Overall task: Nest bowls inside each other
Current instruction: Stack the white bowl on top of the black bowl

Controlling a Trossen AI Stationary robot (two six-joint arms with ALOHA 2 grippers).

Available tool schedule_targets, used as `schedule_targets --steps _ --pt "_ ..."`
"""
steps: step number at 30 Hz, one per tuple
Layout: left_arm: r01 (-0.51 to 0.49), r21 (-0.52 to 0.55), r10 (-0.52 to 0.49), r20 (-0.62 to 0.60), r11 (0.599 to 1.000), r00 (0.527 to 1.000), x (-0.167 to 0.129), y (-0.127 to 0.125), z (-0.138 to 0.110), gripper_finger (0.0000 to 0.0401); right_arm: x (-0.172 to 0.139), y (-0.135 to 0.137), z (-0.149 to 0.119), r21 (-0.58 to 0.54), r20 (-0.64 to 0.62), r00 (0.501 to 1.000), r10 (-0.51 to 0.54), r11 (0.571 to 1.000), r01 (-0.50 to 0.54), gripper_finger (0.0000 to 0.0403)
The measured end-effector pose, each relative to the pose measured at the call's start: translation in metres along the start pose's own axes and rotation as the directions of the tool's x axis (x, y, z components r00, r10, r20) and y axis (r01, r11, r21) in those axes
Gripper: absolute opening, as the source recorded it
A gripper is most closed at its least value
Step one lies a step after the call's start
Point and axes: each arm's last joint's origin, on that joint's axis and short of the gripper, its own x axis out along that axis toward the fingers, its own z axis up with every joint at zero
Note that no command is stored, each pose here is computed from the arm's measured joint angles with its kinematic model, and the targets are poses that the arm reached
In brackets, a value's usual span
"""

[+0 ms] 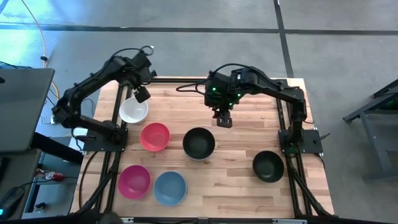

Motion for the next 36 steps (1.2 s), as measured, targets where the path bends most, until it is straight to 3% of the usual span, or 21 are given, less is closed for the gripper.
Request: schedule_targets --steps 7,13,24,36 --pt "0.052 0.13 -0.033 -0.145 0.99 0.989 0.027 -0.002 0.015 0.0212 -0.013 0.005 -0.004 -0.098 0.036 0.996 0.083 0.992 -0.079 0.0152" --pt "0.048 0.15 -0.012 -0.234 0.987 0.972 0.049 -0.003 0.026 0.0198 -0.015 0.006 -0.005 -0.133 0.036 0.996 0.084 0.988 -0.079 0.0152" --pt "0.073 0.187 0.004 -0.383 0.98 0.924 0.087 -0.006 0.041 0.0207 -0.015 0.007 -0.005 -0.168 0.04 0.99 0.132 0.978 -0.123 0.0152" --pt "0.116 0.275 0.023 -0.455 0.954 0.89 0.115 -0.018 0.037 0.0207 -0.015 0.007 -0.004 -0.176 0.054 0.99 0.132 0.977 -0.121 0.0152"
